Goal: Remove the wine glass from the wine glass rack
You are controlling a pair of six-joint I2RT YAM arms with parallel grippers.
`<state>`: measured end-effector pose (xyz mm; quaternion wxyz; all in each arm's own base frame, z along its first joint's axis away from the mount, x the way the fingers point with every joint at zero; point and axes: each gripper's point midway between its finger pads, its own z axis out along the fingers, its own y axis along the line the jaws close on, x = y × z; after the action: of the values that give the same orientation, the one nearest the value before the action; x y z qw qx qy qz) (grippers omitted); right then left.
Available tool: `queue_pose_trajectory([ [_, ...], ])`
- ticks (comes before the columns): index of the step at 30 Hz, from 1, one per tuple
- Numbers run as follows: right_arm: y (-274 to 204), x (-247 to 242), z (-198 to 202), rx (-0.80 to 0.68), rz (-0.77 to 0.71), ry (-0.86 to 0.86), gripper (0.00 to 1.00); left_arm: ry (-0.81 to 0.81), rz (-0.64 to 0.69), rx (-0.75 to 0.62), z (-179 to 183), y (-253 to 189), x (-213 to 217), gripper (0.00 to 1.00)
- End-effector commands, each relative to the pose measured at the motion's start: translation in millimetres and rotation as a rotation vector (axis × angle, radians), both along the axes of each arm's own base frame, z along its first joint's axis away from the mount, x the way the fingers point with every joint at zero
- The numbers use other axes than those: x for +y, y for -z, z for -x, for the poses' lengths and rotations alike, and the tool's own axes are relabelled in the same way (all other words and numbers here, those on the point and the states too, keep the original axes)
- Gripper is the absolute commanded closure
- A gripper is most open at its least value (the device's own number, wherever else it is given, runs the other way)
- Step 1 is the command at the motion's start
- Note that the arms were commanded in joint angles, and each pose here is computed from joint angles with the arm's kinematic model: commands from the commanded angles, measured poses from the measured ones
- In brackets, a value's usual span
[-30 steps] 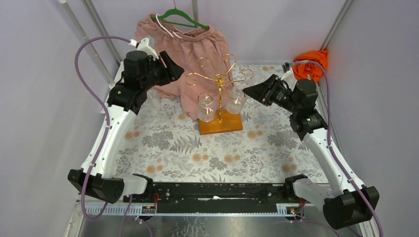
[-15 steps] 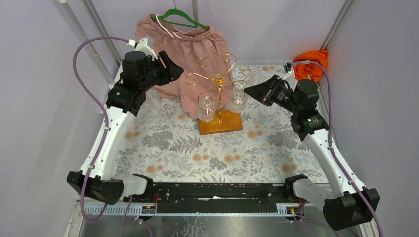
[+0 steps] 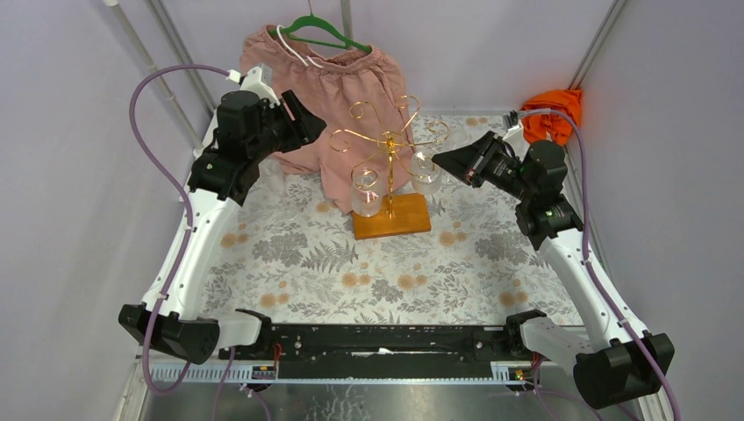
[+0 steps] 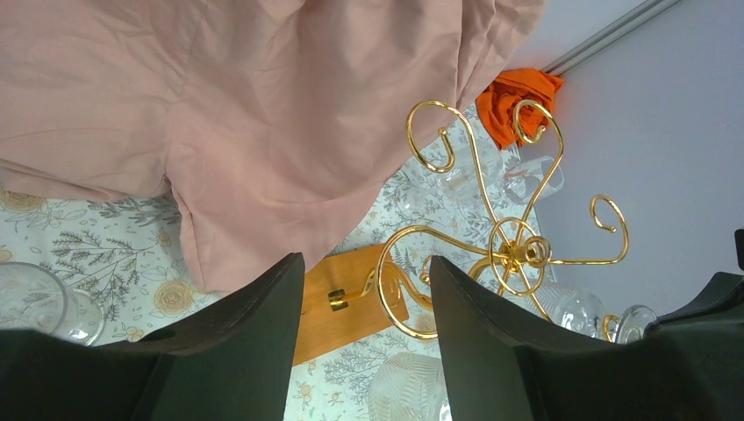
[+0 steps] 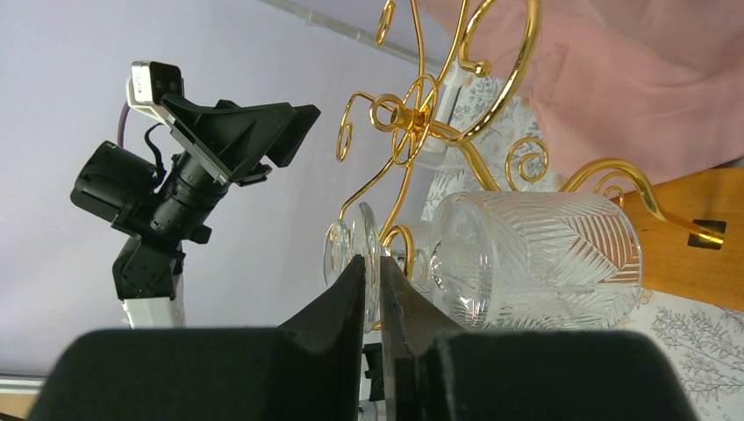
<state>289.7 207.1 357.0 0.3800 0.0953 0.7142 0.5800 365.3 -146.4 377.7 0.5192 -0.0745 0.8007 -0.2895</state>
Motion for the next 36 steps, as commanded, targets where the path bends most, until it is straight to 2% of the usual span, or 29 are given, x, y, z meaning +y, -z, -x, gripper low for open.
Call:
queue_pose_trajectory([
  [1,-36,4,11,-0.057,-0.061,-0.045,0.99,0.002,0.011,-0.060,-4,-13,-2,0.37],
  [8,-26,2,9,0.007,-0.046,-0.020,1.00,0.003,0.009,-0.055,-5,-10,-2,0.37],
  [14,-25,0,9,0.074,-0.143,0.009,1.00,0.005,0.012,-0.054,-4,-9,-3,0.37],
  [24,-46,-3,16,0.041,-0.181,0.017,1.00,0.006,0.008,-0.046,-4,-5,-3,0.37],
  [36,-48,-2,27,0.030,-0.165,-0.014,1.00,0.007,0.013,-0.046,-6,-4,-4,0.37],
])
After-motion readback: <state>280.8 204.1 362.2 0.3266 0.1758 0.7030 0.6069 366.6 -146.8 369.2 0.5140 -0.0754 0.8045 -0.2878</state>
